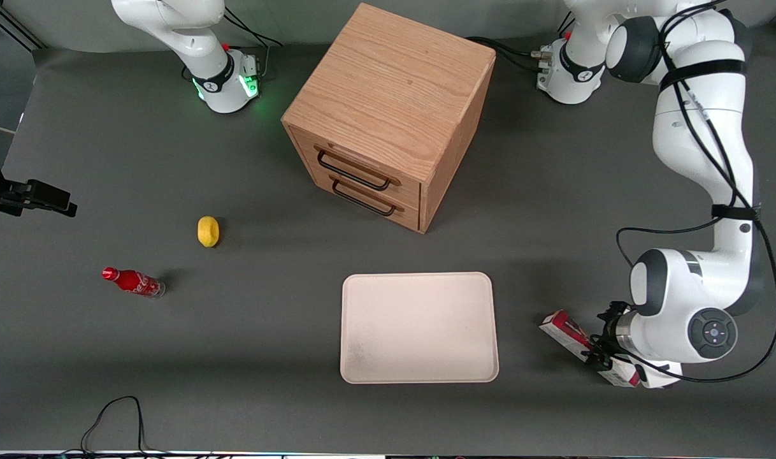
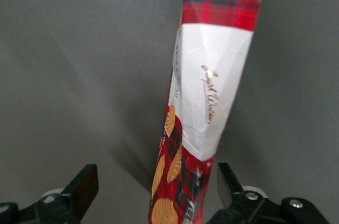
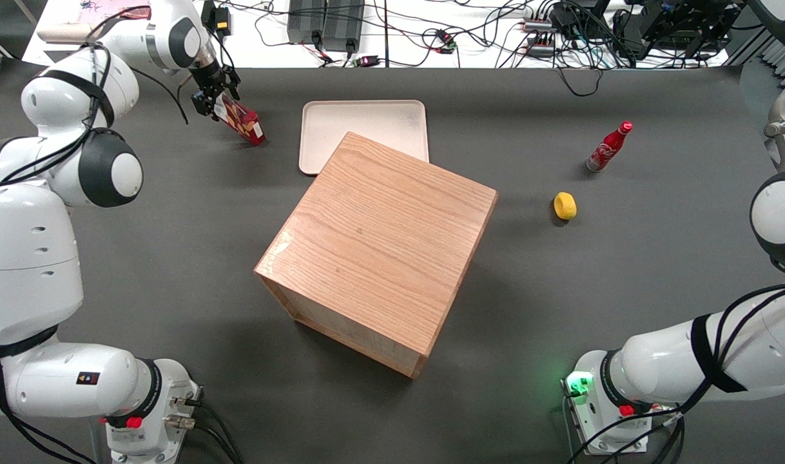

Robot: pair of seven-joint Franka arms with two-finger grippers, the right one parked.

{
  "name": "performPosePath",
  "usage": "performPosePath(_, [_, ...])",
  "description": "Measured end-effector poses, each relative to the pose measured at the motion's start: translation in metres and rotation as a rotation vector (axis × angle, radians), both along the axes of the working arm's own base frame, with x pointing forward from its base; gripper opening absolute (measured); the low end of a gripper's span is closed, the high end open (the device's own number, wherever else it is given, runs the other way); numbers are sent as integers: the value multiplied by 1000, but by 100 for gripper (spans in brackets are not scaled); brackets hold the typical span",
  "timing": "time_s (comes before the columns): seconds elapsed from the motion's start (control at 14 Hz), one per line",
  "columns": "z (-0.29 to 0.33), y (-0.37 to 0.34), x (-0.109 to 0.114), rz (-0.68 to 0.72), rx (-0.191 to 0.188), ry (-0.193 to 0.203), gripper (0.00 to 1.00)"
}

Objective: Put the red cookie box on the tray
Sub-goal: 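Close the left gripper on the end of the cookie box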

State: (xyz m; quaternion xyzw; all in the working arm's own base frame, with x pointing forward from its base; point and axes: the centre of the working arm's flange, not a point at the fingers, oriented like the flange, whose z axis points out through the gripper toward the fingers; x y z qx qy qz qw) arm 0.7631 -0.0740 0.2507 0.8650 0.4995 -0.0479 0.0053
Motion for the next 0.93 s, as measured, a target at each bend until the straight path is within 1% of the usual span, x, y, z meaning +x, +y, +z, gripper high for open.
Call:
performPosePath(0.14, [-5, -1, -1, 7, 1, 7, 100])
performPosePath(0.21, [-4, -2, -1, 9, 1, 6, 93])
performPosePath(0.29, [-4, -2, 0, 10, 1, 4, 82])
performPosePath(0.36, [-3, -2, 0, 12, 1, 3, 69])
performPosePath(0.64, [-1, -2, 1, 15, 1, -3, 26])
performPosePath(0.71, [-2, -1, 1, 16, 1, -3, 18])
performPosePath(0.86, [-2, -1, 1, 17, 1, -3, 4])
performPosePath(0.93, [-1, -1, 1, 16, 1, -4, 4])
